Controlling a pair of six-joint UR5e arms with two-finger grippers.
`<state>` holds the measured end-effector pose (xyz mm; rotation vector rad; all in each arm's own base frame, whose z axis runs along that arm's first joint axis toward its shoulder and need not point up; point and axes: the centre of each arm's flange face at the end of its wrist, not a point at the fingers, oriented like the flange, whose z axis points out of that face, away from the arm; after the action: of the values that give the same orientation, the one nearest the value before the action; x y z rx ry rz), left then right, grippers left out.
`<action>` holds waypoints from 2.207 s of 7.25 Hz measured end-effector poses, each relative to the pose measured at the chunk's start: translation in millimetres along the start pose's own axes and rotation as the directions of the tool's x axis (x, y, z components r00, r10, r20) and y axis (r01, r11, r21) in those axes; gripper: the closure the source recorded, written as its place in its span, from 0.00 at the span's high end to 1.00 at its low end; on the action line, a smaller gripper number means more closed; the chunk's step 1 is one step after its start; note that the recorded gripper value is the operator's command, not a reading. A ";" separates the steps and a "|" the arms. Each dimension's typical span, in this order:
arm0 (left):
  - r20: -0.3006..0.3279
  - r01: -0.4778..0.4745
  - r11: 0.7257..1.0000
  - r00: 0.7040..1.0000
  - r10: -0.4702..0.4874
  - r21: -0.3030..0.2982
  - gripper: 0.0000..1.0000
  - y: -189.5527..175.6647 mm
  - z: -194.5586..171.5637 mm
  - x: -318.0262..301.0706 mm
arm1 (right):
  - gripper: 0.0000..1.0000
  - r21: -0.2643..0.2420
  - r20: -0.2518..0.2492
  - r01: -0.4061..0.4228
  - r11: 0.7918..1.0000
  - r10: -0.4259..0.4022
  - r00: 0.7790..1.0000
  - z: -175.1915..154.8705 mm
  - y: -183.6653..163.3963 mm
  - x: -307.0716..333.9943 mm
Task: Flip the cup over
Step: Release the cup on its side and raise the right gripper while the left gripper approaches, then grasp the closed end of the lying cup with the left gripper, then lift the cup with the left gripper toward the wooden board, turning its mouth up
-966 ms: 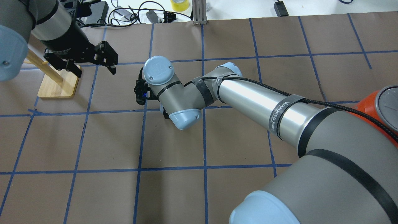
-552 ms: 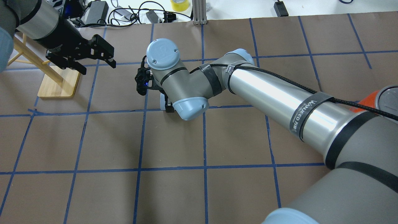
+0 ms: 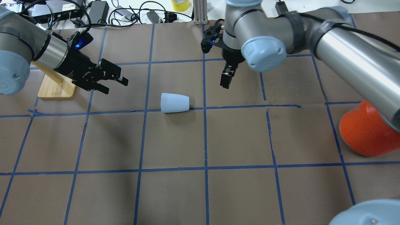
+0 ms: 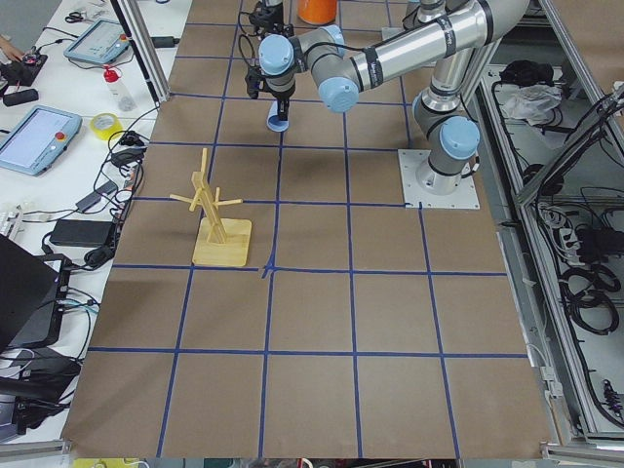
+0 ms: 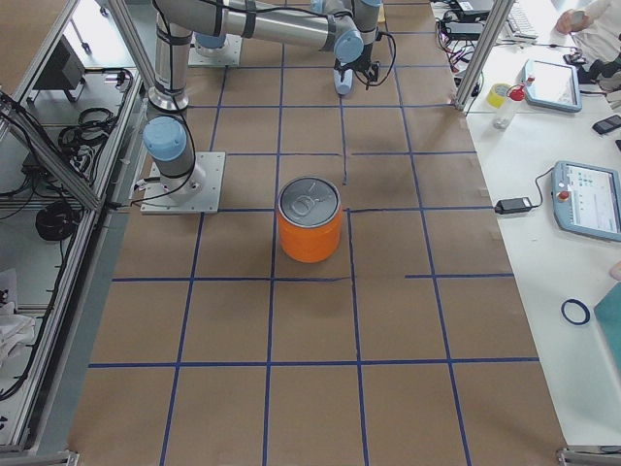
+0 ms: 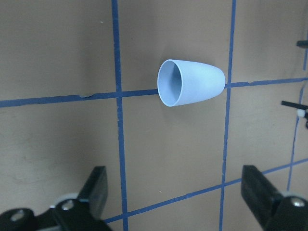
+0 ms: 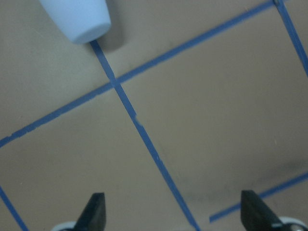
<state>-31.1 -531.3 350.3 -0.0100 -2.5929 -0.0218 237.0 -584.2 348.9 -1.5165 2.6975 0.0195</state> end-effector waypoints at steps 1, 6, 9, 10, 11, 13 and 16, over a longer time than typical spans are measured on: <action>-0.022 0.010 1.000 1.000 -0.011 -0.018 1.00 -2.7 19.4 -11.2 | 1.00 -0.034 0.036 -0.180 0.983 0.182 0.983 -15.2 35.4 17.8; -0.286 0.072 0.995 0.954 -0.088 -0.066 1.00 -30.5 101.3 -46.6 | 1.00 -0.127 -0.004 -0.701 0.702 0.706 0.708 -38.1 109.1 52.6; -0.417 0.067 0.997 0.906 -0.076 -0.036 1.00 -53.4 149.2 -58.6 | 1.00 -0.154 0.003 -0.808 0.568 0.818 0.575 -25.4 182.0 109.2; -0.430 0.056 0.997 0.900 -0.073 -0.053 0.99 -54.5 166.3 -52.4 | 1.00 -0.153 -0.002 -0.820 0.552 0.829 0.559 -25.2 189.6 114.0; -0.437 0.039 0.996 0.897 -0.070 -0.079 0.96 -53.0 183.3 -41.3 | 1.00 -0.149 -0.010 -0.828 0.541 0.836 0.548 -27.7 192.7 115.2; -0.457 0.016 0.994 0.887 -0.064 -0.109 0.00 -50.1 203.6 -21.2 | 1.00 -0.128 -0.040 -0.858 0.498 0.861 0.506 -41.9 193.9 113.1; -0.468 0.012 0.994 0.882 -0.061 -0.106 0.00 -51.8 205.0 -15.7 | 1.00 -0.052 -0.048 -0.865 0.500 0.864 0.502 -82.5 188.7 89.2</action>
<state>-125.2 -579.6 166.5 0.0069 -2.0995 -0.1501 26.6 -565.0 424.8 0.0307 3.1517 0.1369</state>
